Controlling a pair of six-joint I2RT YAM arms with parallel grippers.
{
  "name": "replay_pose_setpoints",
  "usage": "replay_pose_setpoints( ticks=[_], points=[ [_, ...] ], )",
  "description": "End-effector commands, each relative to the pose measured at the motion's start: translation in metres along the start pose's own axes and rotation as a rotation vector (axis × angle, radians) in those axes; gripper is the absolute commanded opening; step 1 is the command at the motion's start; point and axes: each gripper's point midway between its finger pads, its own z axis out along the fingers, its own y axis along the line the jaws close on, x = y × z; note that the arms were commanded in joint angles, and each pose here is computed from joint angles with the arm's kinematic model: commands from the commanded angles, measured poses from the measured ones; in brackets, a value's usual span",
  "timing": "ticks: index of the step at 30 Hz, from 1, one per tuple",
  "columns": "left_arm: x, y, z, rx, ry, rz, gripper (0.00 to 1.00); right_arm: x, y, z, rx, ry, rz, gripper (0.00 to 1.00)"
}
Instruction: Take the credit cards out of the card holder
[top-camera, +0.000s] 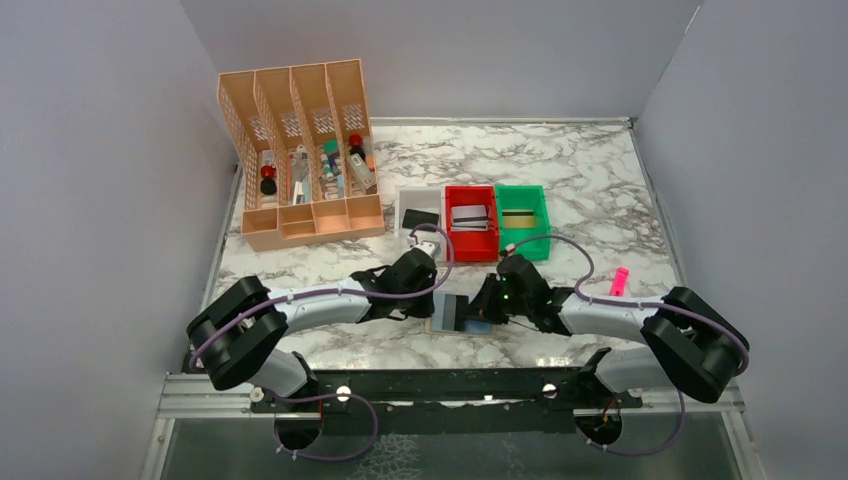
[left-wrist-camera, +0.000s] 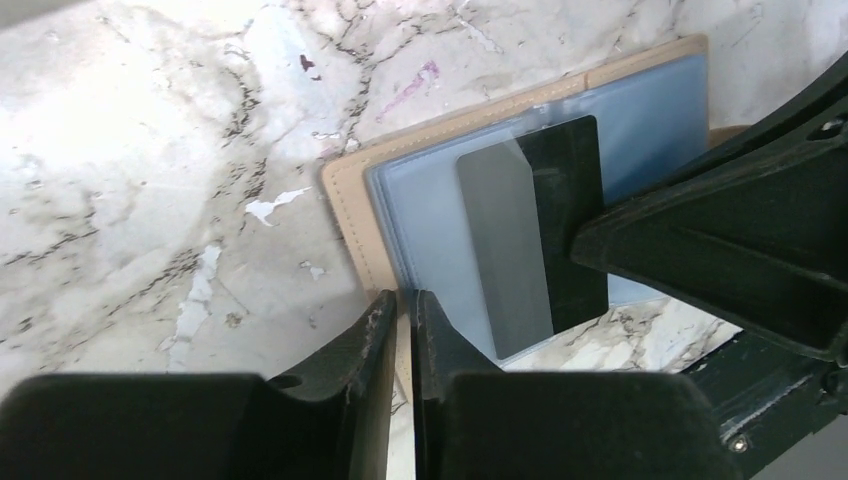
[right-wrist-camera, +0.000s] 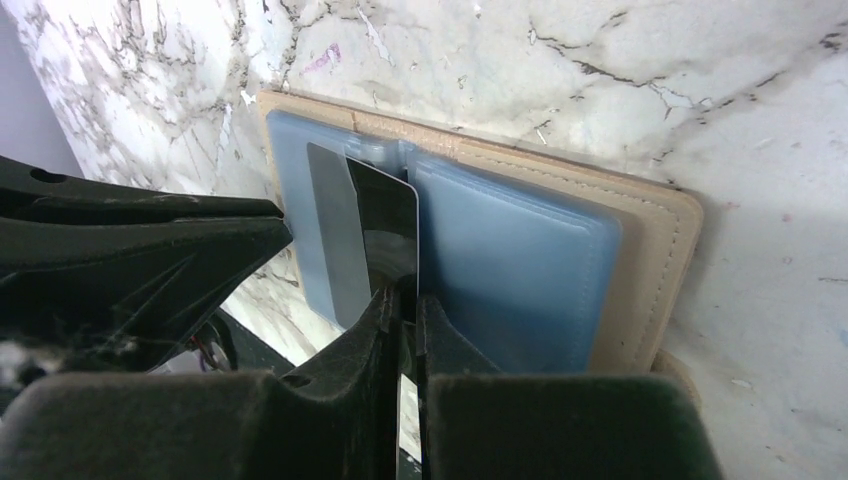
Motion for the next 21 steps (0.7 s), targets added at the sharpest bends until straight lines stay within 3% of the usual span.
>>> replay_pose_setpoints(
  ticks=[1, 6, 10, 17, 21],
  points=[
    [-0.020, -0.007, -0.017, -0.006, -0.050, 0.030, 0.18, 0.003, -0.015, 0.000, 0.038, -0.009, 0.027, 0.09],
    [-0.032, -0.036, -0.023, 0.121, -0.069, 0.049, 0.26, 0.000, -0.014, -0.002, 0.035, -0.024, 0.019, 0.05],
    [-0.023, -0.048, -0.014, 0.193, -0.027, 0.057, 0.27, 0.001, -0.016, -0.003, 0.041, -0.025, 0.025, 0.05],
    [0.012, -0.031, 0.013, 0.134, 0.087, 0.057, 0.24, -0.001, -0.011, -0.006, 0.022, -0.035, 0.026, 0.06],
    [0.029, -0.012, 0.019, 0.053, 0.129, 0.064, 0.18, -0.003, 0.003, -0.009, -0.041, -0.032, 0.018, 0.13]
  ],
)
